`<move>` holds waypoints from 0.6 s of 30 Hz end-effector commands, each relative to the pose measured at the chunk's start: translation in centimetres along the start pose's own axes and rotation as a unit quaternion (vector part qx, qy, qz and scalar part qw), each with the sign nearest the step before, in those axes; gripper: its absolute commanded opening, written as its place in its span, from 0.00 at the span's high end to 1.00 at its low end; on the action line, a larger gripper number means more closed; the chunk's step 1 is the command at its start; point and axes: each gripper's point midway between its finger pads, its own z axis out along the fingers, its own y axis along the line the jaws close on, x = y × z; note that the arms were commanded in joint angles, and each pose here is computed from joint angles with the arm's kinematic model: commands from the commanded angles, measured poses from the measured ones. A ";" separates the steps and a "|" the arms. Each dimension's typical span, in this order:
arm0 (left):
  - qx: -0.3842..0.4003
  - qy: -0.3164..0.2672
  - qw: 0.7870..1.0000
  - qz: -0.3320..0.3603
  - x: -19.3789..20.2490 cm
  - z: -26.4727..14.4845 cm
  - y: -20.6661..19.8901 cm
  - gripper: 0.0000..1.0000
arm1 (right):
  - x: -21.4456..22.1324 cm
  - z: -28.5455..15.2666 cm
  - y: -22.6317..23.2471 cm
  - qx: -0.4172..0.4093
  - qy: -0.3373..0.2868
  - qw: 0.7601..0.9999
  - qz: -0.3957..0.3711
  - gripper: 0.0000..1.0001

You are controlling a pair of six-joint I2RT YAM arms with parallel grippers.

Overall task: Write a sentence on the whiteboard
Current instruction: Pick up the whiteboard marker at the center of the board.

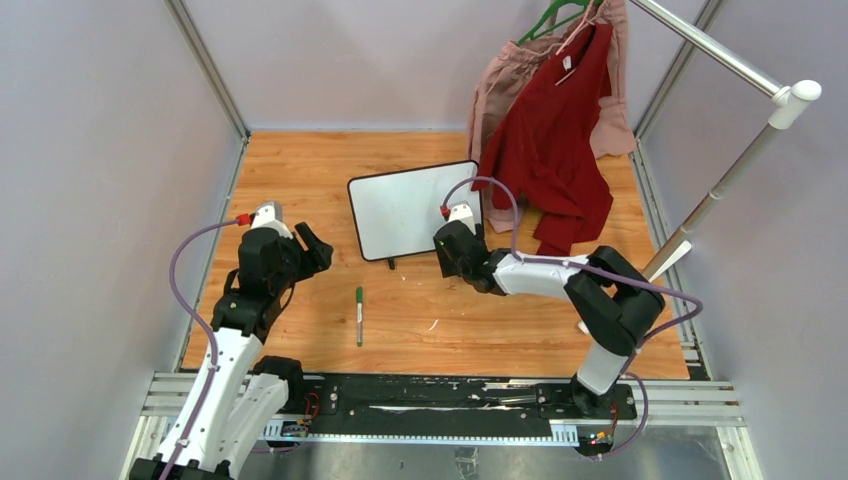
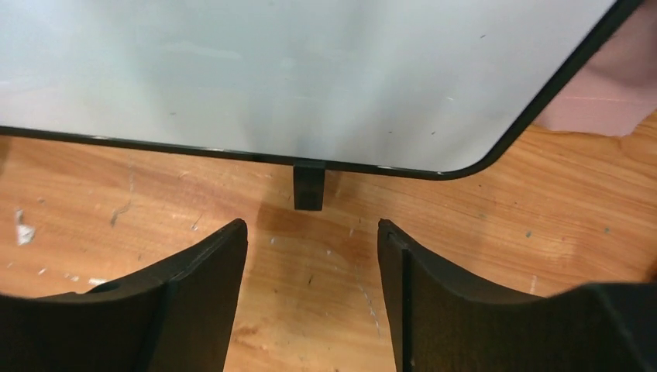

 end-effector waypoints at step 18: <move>-0.066 -0.063 0.995 0.031 -3.0 -4.2 2.0 0.29 | -0.3 -11.7 14.1 -0.165 0.027 0.986 0.007 0.36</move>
